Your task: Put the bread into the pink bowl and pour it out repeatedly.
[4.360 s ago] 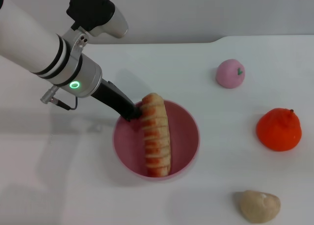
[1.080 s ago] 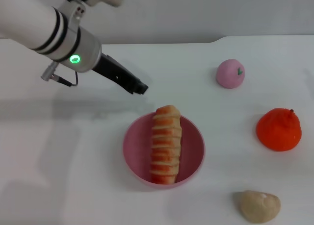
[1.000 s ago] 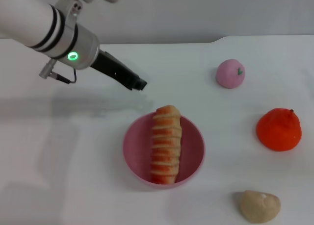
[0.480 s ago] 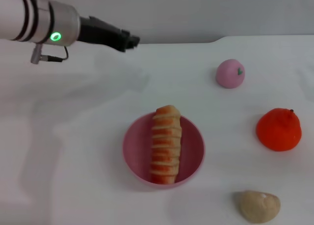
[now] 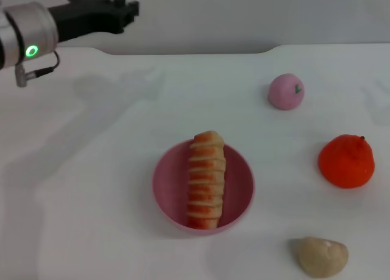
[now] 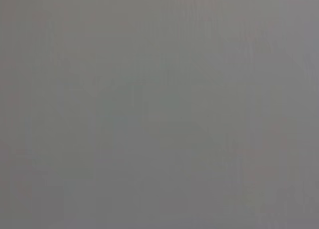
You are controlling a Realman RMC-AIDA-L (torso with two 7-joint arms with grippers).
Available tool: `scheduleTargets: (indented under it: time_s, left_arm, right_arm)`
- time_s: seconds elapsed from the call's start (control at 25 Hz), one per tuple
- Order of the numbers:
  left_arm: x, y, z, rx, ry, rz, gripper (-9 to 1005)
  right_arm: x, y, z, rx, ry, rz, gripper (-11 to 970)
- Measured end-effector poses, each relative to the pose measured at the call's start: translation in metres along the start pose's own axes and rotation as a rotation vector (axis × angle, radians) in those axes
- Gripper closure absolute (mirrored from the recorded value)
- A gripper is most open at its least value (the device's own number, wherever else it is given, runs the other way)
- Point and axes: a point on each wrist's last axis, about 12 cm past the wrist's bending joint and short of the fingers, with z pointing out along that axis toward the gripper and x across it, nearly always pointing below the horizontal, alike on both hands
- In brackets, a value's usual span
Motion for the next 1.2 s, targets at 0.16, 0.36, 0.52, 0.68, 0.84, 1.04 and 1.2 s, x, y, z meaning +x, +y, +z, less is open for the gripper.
scheduleTargets:
  time_s: [0.16,0.36,0.52,0.68,0.84,1.04,1.2]
  left_arm:
    - [0.011,0.003,-0.010,-0.038,-0.090,-0.007,724]
    - [0.026,0.003,-0.021,-0.083,-0.179,0.007,722]
    - [0.037,0.004,-0.027,-0.110,-0.238,-0.004,720]
    - [0.049,0.007,-0.033,-0.111,-0.304,-0.023,718]
    - [0.066,0.009,-0.042,-0.103,-0.411,-0.036,716]
    - [0.088,0.014,-0.057,-0.131,-0.532,-0.060,714]
    - [0.106,0.016,-0.069,-0.193,-0.589,-0.052,712]
  right_arm:
    - [0.000,0.001,0.003,-0.008,0.000,0.001,588]
    - [0.001,0.002,0.007,-0.014,-0.001,-0.013,588]
    - [0.005,0.005,0.011,-0.021,0.005,-0.003,588]
    - [0.007,0.006,0.014,-0.028,0.009,-0.001,588]
    - [0.009,0.008,0.017,-0.039,0.013,-0.014,588]
    - [0.013,0.011,0.017,-0.047,0.024,-0.021,588]
    - [0.016,0.011,0.017,-0.040,0.026,-0.039,588]
